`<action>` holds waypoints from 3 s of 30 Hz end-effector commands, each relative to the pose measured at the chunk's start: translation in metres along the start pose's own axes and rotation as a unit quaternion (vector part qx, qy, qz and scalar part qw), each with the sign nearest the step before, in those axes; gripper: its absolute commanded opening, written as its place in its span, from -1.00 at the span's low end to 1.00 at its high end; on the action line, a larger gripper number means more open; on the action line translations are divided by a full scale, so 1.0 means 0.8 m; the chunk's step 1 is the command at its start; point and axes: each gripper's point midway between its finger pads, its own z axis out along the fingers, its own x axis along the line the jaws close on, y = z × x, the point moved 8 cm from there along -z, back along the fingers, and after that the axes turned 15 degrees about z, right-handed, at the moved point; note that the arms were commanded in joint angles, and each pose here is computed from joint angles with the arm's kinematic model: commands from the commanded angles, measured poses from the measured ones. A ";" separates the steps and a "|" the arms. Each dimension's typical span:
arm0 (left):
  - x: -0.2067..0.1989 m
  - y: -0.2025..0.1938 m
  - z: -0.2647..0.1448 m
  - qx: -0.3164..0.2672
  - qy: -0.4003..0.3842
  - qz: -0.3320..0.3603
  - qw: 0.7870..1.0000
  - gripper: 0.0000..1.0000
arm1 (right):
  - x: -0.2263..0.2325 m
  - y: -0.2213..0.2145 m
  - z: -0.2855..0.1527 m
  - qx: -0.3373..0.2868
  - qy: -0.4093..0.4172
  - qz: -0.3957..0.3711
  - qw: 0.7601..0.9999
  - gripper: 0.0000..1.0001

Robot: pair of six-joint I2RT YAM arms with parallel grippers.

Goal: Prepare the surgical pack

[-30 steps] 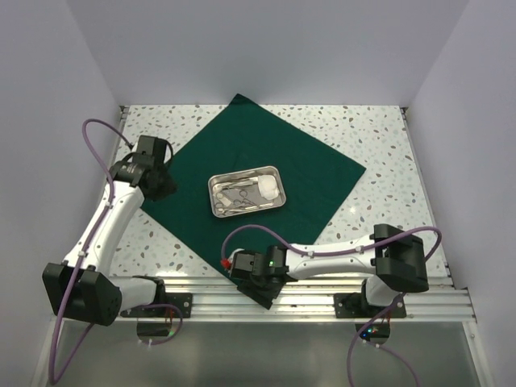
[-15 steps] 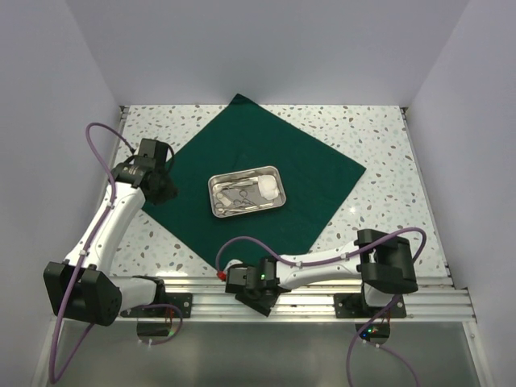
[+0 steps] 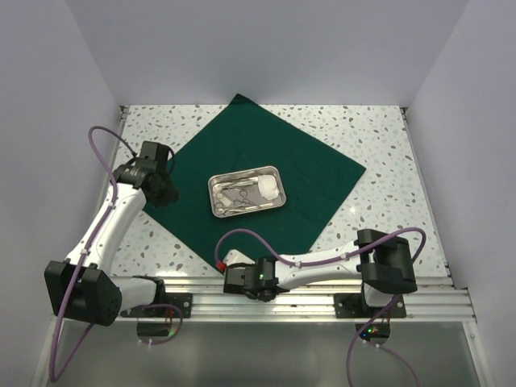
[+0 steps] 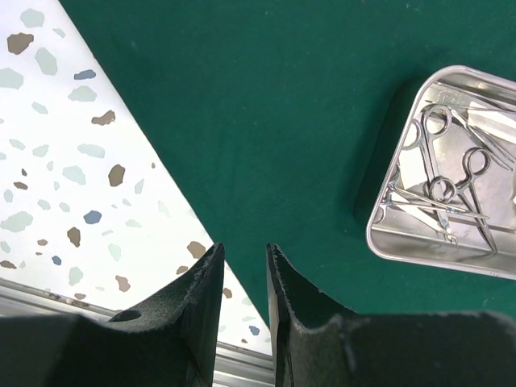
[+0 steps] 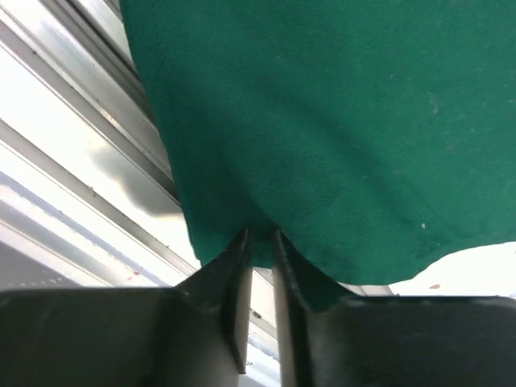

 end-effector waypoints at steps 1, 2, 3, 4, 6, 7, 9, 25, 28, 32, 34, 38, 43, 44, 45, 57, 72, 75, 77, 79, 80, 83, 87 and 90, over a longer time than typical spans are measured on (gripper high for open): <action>-0.002 -0.002 -0.004 -0.001 -0.008 -0.013 1.000 -0.38 | 0.002 0.017 -0.011 -0.037 -0.004 0.012 0.999 -0.67; -0.002 -0.002 -0.004 -0.001 -0.010 -0.013 1.000 -0.38 | 0.002 0.018 -0.016 -0.039 0.005 0.016 0.999 -0.66; -0.003 -0.002 -0.004 0.000 -0.012 -0.013 1.000 -0.38 | 0.003 0.016 -0.018 -0.033 0.017 0.016 0.999 -0.64; -0.003 -0.001 -0.004 -0.001 -0.013 -0.013 1.000 -0.38 | 0.003 0.016 -0.021 -0.032 0.023 0.017 0.999 -0.60; -0.005 0.001 -0.004 -0.001 -0.017 -0.012 1.000 -0.38 | 0.002 0.013 -0.031 -0.029 0.036 0.025 0.999 -0.33; -0.005 0.000 -0.004 -0.001 -0.017 -0.012 1.000 -0.38 | 0.001 0.011 -0.033 -0.027 0.044 0.025 0.998 -0.29; -0.005 0.000 -0.002 0.000 -0.018 -0.011 1.000 -0.38 | 0.005 0.004 -0.037 -0.018 0.082 0.027 0.996 -0.20; -0.006 -0.006 -0.006 0.006 -0.035 -0.006 0.999 -0.39 | 0.010 -0.005 -0.039 -0.016 0.133 0.098 0.986 0.18; -0.006 -0.010 -0.006 0.010 -0.040 -0.007 0.999 -0.39 | -0.013 -0.009 -0.056 -0.011 0.152 0.169 0.974 0.29; -0.007 -0.012 -0.005 0.011 -0.045 -0.004 0.999 -0.39 | -0.047 -0.023 -0.070 -0.012 0.201 0.261 0.944 0.36; -0.008 -0.011 -0.005 0.009 -0.048 -0.002 0.999 -0.39 | -0.069 -0.022 -0.060 -0.005 0.215 0.312 0.925 0.47; -0.010 -0.011 -0.004 0.013 -0.056 -0.001 0.998 -0.39 | -0.089 -0.030 -0.043 0.029 0.294 0.380 0.877 0.62; -0.011 -0.010 -0.005 0.016 -0.059 0.000 0.998 -0.39 | -0.085 -0.029 -0.031 0.034 0.322 0.410 0.852 0.65; -0.011 -0.011 -0.005 0.016 -0.059 0.000 0.998 -0.39 | -0.085 -0.035 -0.025 0.039 0.320 0.415 0.851 0.65; -0.011 -0.012 -0.005 0.019 -0.059 0.001 0.998 -0.39 | -0.085 -0.035 -0.023 0.036 0.321 0.421 0.847 0.65; -0.008 -0.021 -0.011 0.022 -0.065 0.002 0.998 -0.39 | -0.075 -0.031 0.019 -0.002 0.346 0.469 0.813 0.54; -0.006 -0.022 -0.019 0.013 -0.068 0.000 0.998 -0.39 | -0.073 0.011 0.004 -0.055 0.352 0.540 0.763 -0.58; -0.004 -0.016 -0.028 0.002 -0.063 -0.003 0.998 -0.39 | -0.072 0.027 -0.016 -0.060 0.361 0.532 0.764 -0.91; -0.002 -0.009 -0.036 -0.009 -0.058 -0.005 0.998 -0.38 | -0.073 0.043 -0.037 -0.063 0.364 0.524 0.767 -0.95; -0.001 -0.003 -0.041 -0.018 -0.051 -0.005 0.999 -0.38 | -0.081 0.067 -0.059 -0.079 0.364 0.516 0.771 -1.00; 0.000 0.004 -0.047 -0.027 -0.047 -0.007 0.998 -0.38 | -0.087 0.076 -0.064 -0.081 0.360 0.517 0.772 -1.00; 0.000 0.017 -0.057 -0.042 -0.041 -0.011 0.998 -0.38 | -0.132 0.116 -0.072 -0.095 0.346 0.542 0.760 -1.00; -0.001 0.030 -0.062 -0.053 -0.033 -0.015 0.998 -0.38 | -0.188 0.163 -0.064 -0.096 0.340 0.571 0.741 -1.00; -0.003 0.036 -0.064 -0.056 -0.034 -0.017 0.998 -0.38 | -0.226 0.208 -0.052 -0.107 0.347 0.584 0.726 -1.00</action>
